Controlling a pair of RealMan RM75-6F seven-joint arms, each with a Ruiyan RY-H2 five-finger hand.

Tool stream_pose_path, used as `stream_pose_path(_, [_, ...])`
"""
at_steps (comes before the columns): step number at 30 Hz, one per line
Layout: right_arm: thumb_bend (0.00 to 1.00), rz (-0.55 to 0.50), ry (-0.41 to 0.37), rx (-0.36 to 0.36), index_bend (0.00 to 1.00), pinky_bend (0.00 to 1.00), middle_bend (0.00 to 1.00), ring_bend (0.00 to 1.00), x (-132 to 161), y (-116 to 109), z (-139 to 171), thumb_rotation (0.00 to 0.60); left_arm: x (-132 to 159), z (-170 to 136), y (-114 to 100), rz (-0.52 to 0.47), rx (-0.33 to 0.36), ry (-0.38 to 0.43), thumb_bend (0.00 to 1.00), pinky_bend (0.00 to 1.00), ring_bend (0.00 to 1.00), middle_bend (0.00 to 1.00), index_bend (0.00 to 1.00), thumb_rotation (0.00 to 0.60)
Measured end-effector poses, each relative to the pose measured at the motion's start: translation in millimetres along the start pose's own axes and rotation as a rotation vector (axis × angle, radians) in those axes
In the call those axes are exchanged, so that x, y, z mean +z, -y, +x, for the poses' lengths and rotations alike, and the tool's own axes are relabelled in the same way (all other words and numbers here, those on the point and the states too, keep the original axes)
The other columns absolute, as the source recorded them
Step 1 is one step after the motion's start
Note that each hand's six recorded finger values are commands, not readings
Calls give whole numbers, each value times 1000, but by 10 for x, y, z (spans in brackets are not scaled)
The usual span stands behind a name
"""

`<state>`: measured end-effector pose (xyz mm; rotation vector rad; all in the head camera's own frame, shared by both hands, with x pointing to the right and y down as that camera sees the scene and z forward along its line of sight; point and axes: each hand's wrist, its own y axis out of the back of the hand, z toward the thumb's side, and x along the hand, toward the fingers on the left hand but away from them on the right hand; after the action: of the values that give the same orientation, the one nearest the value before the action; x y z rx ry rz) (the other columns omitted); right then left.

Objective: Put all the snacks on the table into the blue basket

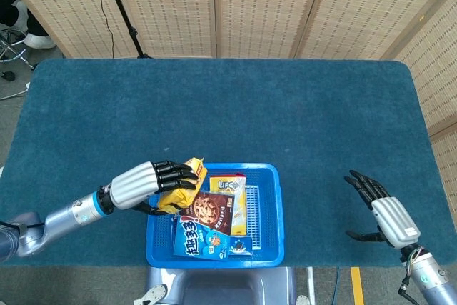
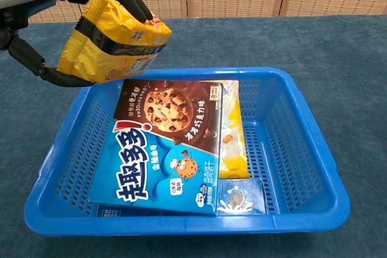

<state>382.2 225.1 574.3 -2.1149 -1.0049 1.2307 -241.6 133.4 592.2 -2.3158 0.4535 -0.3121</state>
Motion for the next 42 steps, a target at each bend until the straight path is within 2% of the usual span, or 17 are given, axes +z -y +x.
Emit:
stream_pose_path(6, [0,0,5,2,0,88,0,0,2,12,-3,600,-158,-87,54,-132,-39,-61,428,697,572,534,598,600])
stream_pose_path(8, [0,1,7,4,0,88,0,0,-3,15,-6,600,-223,-126,70,-142,-58,-84,408,680,518,481,532,600])
stream_pose_path(9, [0,2,8,6,0,88,0,0,-5,21,-10,600,-254,-150,90,-146,-76,-96,376,597,409,370,419,600])
stream_pose_path(10, [0,2,8,9,0,88,0,0,-7,26,-14,600,-273,-169,111,-152,-94,-106,325,437,244,215,252,600])
stream_pose_path(11, [0,3,9,11,0,87,0,0,-8,32,-17,600,-290,-188,134,-157,-115,-114,283,308,145,122,153,600])
stream_pose_path(12, [0,4,9,15,0,87,0,0,-9,39,-20,600,-314,-209,162,-160,-146,-127,211,130,34,23,41,600])
stream_pose_path(13, [0,4,9,17,0,87,0,0,-8,42,-23,600,-332,-221,177,-163,-168,-137,149,35,0,0,0,600])
stream_pose_path(14, [0,5,8,19,0,87,0,0,-6,45,-23,600,-345,-229,185,-170,-184,-146,114,9,0,0,0,600])
stream_pose_path(17, [0,8,8,20,0,88,0,0,-6,44,-23,600,-345,-226,172,-192,-193,-152,56,0,0,0,0,600])
stream_pose_path(24, [0,10,12,22,0,88,0,0,-18,37,-17,600,-243,-201,-139,-201,-67,-88,4,0,0,0,0,600])
stream_pose_path(31, [0,10,8,26,0,88,0,0,-5,38,-9,600,-242,-324,-422,-172,15,-112,0,0,0,0,0,600])
stream_pose_path(35, [0,10,-1,21,0,87,0,0,17,19,-2,600,-290,-450,-527,-118,54,-169,0,0,0,0,0,600])
stream_pose_path(39, [0,32,-7,1,0,78,0,0,26,-16,1,600,-338,-654,-584,-23,90,-281,0,0,0,0,0,600])
stream_pose_path(42, [0,69,-5,-28,0,33,0,0,25,-55,2,600,-360,-848,-589,52,114,-385,0,0,0,0,0,600])
